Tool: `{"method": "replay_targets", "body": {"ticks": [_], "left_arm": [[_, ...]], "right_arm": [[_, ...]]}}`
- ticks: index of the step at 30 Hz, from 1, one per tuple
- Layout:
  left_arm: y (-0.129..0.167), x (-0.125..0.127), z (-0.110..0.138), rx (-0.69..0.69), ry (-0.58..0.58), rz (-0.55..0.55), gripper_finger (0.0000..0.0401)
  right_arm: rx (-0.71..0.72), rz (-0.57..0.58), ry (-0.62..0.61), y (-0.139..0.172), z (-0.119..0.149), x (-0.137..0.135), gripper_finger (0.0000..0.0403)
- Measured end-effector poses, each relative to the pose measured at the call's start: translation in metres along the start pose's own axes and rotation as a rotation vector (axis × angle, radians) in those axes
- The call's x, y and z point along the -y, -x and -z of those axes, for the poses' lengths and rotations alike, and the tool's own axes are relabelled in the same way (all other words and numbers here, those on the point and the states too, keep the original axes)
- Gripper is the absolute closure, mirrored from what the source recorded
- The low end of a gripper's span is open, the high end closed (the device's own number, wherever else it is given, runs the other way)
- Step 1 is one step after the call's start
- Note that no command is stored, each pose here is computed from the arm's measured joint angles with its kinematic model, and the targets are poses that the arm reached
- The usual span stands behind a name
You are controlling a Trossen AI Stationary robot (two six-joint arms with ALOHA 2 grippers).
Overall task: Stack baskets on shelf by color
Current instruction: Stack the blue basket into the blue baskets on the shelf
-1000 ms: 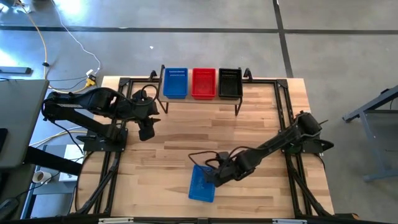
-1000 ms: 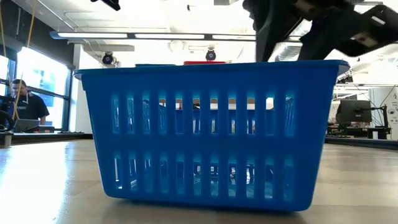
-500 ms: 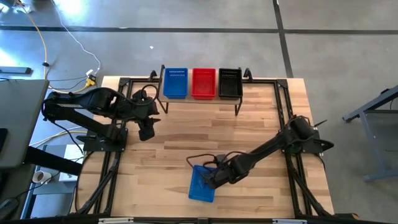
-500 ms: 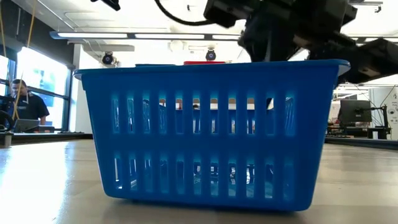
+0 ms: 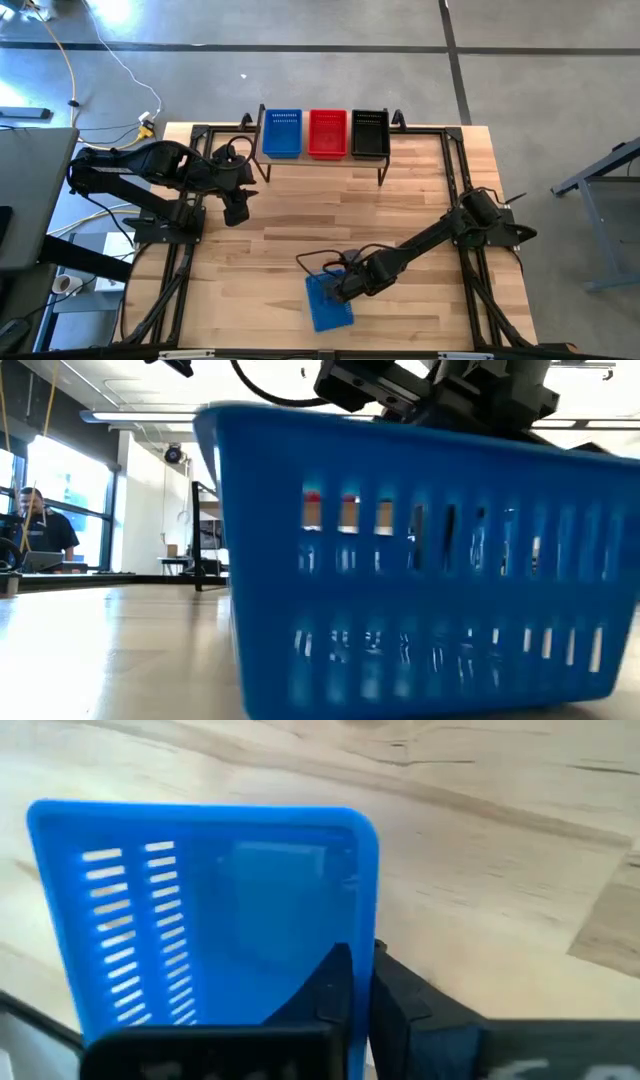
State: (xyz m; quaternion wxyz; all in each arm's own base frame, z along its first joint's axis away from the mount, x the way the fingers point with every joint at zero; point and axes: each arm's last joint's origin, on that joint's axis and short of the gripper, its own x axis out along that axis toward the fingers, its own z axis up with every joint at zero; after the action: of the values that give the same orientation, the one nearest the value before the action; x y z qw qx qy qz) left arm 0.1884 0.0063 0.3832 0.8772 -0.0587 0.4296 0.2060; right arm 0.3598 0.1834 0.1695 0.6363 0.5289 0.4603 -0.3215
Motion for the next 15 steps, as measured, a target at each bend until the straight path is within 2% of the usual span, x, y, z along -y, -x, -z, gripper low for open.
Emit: {"method": "replay_targets", "body": {"ticks": [4, 15], "left_arm": [[0.000, 0.000, 0.000, 0.000, 0.026, 0.000, 0.0284], [0.000, 0.000, 0.000, 0.000, 0.114, -0.002, 0.0280]], "right_arm": [[0.019, -0.040, 0.057, 0.007, -0.009, -0.005, 0.0400], [0.200, -0.185, 0.220, 0.057, -0.040, -0.018, 0.0402]]}}
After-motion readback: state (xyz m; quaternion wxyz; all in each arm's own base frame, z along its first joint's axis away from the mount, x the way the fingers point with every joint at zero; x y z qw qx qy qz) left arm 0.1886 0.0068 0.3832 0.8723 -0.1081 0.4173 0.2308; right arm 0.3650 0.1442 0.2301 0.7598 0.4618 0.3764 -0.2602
